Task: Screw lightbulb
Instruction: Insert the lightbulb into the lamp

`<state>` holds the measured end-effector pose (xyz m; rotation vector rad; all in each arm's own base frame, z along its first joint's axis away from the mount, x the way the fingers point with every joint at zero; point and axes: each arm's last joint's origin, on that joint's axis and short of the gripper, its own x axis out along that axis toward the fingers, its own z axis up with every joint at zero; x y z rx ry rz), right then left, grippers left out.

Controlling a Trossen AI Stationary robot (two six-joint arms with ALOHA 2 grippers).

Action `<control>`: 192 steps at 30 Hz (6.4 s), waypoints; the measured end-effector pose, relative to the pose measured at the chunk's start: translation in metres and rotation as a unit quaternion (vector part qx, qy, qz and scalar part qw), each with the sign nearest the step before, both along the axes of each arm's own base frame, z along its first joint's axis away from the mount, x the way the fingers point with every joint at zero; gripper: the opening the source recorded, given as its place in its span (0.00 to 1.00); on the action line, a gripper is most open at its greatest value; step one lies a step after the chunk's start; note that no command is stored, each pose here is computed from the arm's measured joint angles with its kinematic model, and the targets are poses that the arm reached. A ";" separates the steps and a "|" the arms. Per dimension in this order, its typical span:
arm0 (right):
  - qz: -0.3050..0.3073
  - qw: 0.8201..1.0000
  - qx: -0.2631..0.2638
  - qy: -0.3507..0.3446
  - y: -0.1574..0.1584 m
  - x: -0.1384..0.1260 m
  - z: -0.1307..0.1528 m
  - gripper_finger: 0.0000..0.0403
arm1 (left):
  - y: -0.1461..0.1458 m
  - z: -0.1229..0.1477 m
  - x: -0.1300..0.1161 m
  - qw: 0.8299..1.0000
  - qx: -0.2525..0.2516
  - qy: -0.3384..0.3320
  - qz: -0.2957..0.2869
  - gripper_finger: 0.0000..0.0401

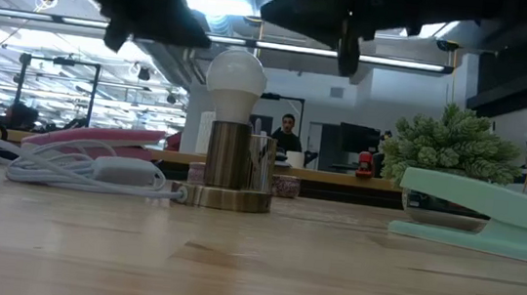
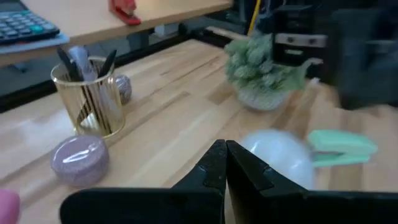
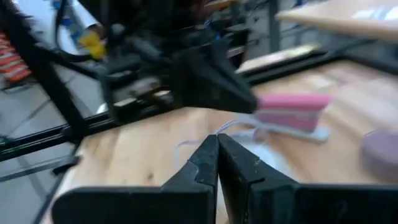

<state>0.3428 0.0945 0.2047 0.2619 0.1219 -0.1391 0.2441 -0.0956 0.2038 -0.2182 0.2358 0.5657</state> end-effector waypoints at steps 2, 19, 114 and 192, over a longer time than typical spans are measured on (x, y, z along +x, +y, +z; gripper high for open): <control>-0.022 1.000 -0.013 -0.005 -0.002 -0.001 0.004 0.04 | -0.002 0.008 -0.004 1.000 -0.001 -0.009 -0.016 0.00; -0.046 0.997 -0.016 0.066 -0.039 0.009 -0.019 0.04 | -0.024 -0.009 0.002 0.990 -0.053 0.016 -0.129 0.00; 0.007 0.999 0.043 0.008 -0.017 0.018 -0.034 0.04 | -0.026 -0.015 -0.001 0.985 -0.033 0.060 -0.159 0.00; -0.005 0.998 0.040 0.038 -0.034 0.018 -0.035 0.04 | -0.014 -0.024 0.005 0.995 0.009 0.067 -0.080 0.00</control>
